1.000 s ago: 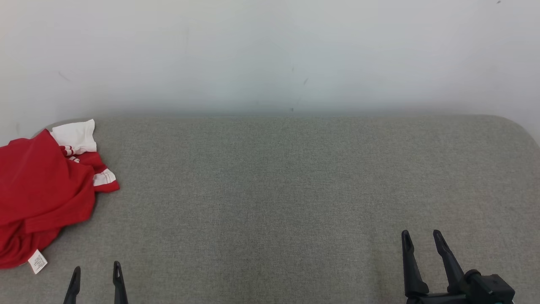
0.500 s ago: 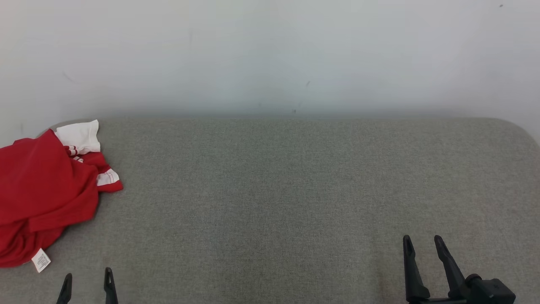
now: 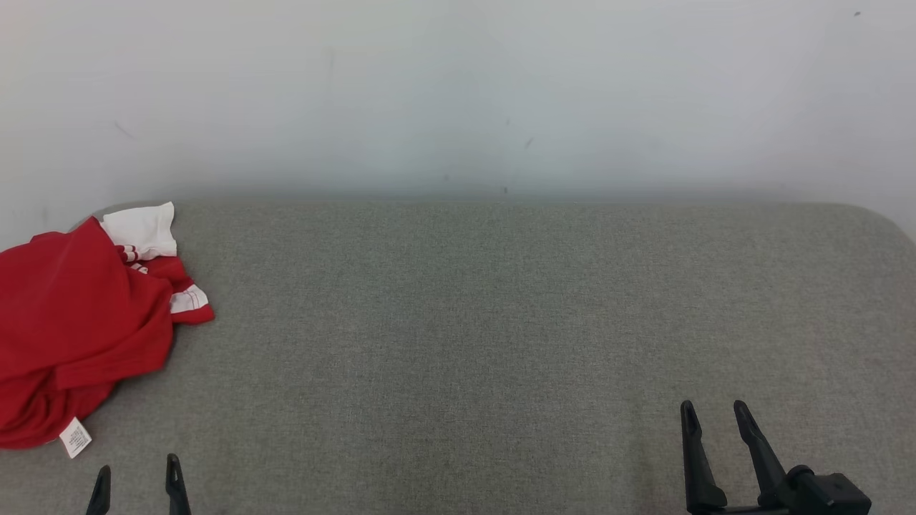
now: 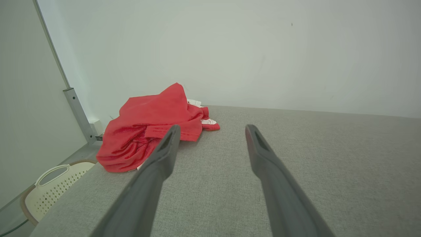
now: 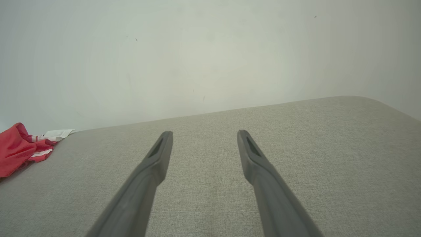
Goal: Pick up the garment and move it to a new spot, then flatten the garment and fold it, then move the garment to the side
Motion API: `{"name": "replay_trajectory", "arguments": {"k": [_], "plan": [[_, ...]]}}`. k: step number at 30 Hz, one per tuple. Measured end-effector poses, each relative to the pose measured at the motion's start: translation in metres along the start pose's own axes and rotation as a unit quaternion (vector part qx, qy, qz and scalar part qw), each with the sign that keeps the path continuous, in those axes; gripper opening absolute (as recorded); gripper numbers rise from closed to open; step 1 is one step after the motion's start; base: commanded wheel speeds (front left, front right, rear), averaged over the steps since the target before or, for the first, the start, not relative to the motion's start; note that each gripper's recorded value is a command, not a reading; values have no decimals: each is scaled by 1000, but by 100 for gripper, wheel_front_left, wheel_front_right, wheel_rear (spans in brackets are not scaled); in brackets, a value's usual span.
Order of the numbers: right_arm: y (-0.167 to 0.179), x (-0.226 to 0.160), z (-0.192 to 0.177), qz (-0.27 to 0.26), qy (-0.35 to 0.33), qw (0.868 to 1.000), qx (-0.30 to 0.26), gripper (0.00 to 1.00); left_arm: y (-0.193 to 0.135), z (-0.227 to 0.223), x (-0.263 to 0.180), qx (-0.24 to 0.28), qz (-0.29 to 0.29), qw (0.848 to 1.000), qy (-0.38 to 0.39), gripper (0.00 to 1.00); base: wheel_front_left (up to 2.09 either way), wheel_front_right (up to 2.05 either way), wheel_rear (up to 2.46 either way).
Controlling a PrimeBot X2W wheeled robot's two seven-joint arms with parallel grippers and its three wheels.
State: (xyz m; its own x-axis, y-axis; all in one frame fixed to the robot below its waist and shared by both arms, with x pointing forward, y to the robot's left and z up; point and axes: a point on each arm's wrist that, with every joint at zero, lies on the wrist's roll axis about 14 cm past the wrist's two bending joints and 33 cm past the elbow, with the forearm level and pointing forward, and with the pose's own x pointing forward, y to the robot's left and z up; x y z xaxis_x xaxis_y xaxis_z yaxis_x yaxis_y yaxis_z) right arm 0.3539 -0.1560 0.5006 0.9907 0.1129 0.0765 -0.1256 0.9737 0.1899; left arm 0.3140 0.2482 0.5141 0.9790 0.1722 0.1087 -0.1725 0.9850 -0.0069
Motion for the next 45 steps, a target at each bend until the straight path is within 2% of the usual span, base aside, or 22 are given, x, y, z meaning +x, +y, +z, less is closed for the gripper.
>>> {"name": "replay_trajectory", "arguments": {"k": [33,45], "plan": [[-7,-3,-2,-10,3,1000,-5,100,-10,-2,3,2,-15,1000,4,100,0,0,0],[-6,-4,-2,-10,3,1000,-5,100,-13,-12,0,20,-23,999,19,100,0,0,0]]}}
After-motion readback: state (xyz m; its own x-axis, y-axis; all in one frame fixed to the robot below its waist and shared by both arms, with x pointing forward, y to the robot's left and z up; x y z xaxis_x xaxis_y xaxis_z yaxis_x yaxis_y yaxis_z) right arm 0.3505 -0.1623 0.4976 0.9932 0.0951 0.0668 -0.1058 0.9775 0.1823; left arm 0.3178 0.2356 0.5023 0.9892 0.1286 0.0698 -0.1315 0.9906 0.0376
